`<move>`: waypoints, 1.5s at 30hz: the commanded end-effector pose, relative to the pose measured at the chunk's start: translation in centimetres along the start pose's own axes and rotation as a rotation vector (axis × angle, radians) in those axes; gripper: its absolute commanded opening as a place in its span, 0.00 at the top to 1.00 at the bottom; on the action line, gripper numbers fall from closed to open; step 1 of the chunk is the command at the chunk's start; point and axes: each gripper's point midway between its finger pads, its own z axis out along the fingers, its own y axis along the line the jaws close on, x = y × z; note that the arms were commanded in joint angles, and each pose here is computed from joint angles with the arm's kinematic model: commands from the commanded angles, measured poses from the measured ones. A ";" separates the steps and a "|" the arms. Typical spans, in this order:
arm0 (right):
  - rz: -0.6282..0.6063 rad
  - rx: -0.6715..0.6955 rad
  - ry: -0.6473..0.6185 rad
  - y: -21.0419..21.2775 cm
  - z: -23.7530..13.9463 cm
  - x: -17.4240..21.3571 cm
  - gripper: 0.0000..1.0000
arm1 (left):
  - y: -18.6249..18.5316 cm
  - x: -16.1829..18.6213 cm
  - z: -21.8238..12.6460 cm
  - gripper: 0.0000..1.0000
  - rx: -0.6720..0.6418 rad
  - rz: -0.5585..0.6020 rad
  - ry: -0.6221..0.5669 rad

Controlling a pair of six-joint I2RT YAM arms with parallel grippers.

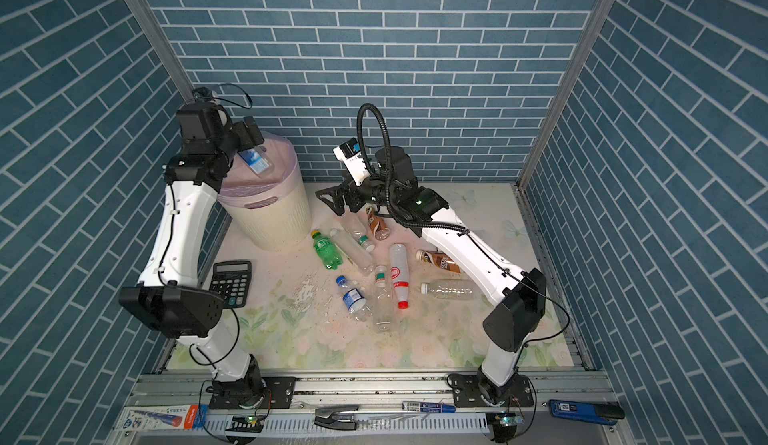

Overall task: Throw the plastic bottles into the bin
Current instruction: 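Open the left gripper to drop the bottle into the bin, then bring left arm back to center while right gripper lowers to Nescafe bottle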

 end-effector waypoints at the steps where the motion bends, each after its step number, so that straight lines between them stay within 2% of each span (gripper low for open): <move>1: -0.028 0.029 0.009 0.0 -1.0 0.4 0.01 | -1.5 -2.0 -4.4 0.01 0.094 -0.061 -0.033; 9: 0.026 0.102 0.036 -2.0 -0.7 2.0 0.01 | -5.2 -2.1 -7.8 0.01 0.194 -0.021 -0.042; 14: 0.083 0.169 0.049 -4.5 -1.3 3.1 0.01 | -8.5 -0.2 -9.9 0.01 0.298 -0.052 -0.008; 20: 0.181 0.308 0.095 -9.6 -2.6 5.9 0.01 | -13.8 5.3 -11.3 0.01 0.448 -0.075 0.084; 24: 0.301 0.427 0.142 -14.3 -3.5 9.2 0.01 | -16.5 9.5 -11.8 0.01 0.592 -0.197 0.151; 26: 0.368 0.463 0.165 -16.5 -3.8 11.2 0.01 | -17.8 12.0 -12.0 0.01 0.621 -0.186 0.190; 29: 0.372 0.490 0.219 -18.1 -3.2 14.1 0.01 | -19.1 15.7 -11.9 0.01 0.638 -0.136 0.270; 38: 0.402 0.486 0.352 -20.9 0.5 21.8 0.01 | -18.8 23.6 -10.0 0.01 0.635 -0.162 0.463; 45: 0.435 0.484 0.435 -22.4 2.9 25.4 0.07 | -18.2 26.7 -8.4 0.01 0.622 -0.183 0.499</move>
